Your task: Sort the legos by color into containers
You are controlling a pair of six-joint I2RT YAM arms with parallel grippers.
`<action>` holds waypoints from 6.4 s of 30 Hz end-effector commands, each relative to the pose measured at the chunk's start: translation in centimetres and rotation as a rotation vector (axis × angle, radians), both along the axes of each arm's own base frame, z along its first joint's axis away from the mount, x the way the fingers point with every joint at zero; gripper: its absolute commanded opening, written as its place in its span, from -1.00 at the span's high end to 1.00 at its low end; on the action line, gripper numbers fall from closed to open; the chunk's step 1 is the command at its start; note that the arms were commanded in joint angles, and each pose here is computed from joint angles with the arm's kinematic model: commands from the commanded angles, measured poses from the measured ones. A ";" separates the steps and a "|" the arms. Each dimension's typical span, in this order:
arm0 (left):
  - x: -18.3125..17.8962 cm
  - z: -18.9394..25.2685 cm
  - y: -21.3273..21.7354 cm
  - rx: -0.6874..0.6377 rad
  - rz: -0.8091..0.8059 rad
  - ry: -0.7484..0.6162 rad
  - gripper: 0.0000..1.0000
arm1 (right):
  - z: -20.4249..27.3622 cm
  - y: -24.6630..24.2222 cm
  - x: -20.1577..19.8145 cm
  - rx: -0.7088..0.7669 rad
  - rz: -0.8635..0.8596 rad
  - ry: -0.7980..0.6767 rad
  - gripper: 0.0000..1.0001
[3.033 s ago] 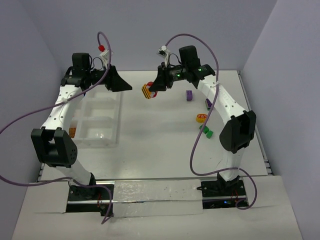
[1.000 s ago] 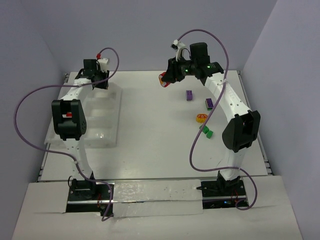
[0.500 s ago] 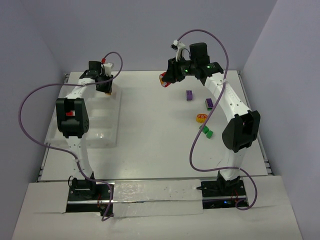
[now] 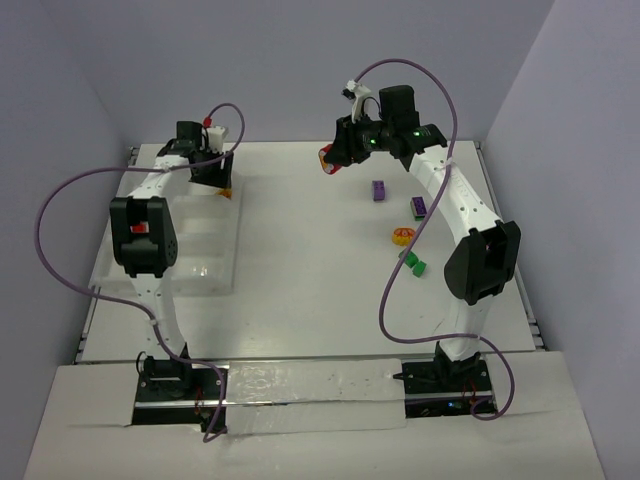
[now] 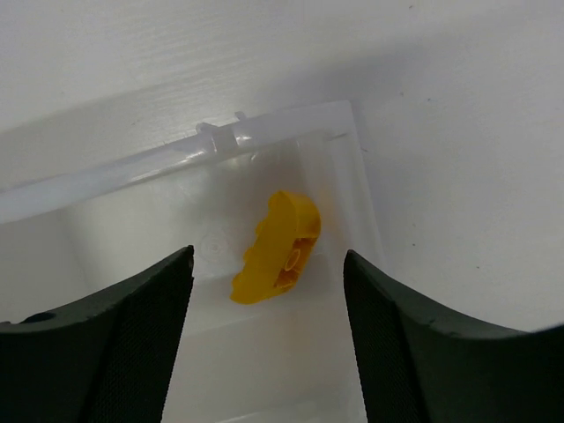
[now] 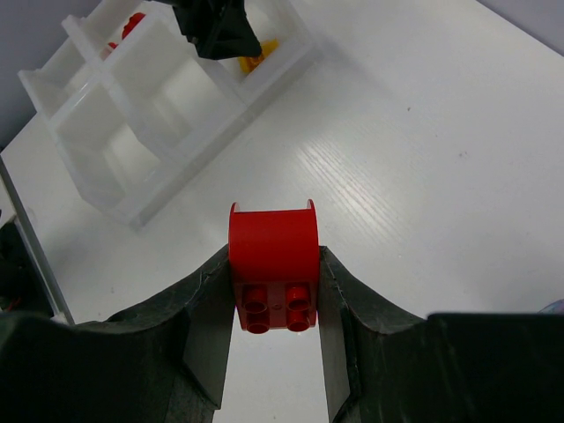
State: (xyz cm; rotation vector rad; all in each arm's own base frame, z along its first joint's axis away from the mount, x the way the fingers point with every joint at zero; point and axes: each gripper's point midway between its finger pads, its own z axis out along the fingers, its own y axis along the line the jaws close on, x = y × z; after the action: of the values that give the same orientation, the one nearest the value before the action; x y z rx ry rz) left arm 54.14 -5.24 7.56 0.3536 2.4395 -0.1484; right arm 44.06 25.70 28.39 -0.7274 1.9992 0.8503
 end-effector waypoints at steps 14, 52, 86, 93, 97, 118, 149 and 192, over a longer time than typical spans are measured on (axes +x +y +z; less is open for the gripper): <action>-12.0 24.6 -12.5 -0.588 -0.656 -0.406 -0.56 | 5.8 5.5 -2.5 0.203 0.187 -0.018 1.00; -19.0 30.3 -18.3 -1.057 -0.861 -0.205 -0.56 | 11.6 12.2 -8.0 0.560 0.518 0.098 1.00; -17.0 13.3 20.5 -0.108 0.356 -0.013 0.99 | -1.0 -0.4 -1.1 -0.040 -0.013 -0.020 -1.00; -17.0 8.5 23.2 -0.015 0.405 0.129 0.96 | -4.1 -3.9 -1.1 -0.098 -0.089 0.031 -1.00; -16.1 7.3 23.2 -0.031 0.400 0.161 0.88 | -5.0 -4.9 -1.3 -0.121 -0.108 0.042 -1.00; -12.6 2.8 19.6 -0.049 0.334 0.212 0.25 | -9.3 -12.3 1.0 -0.343 -0.395 0.091 -1.00; -10.3 14.4 11.0 -0.100 0.124 -0.070 -0.25 | -19.9 -16.8 10.8 -0.531 -0.754 0.240 -0.71; -14.8 27.8 -18.1 -1.048 -0.681 -0.023 -0.61 | 8.7 7.4 -7.9 0.565 0.645 0.318 1.00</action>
State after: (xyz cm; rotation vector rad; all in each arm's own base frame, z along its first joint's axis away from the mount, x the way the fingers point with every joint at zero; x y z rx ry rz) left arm 39.83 -22.55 33.09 0.5804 1.8738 -1.5491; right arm 38.95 33.61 34.01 -0.8076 1.7484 1.8997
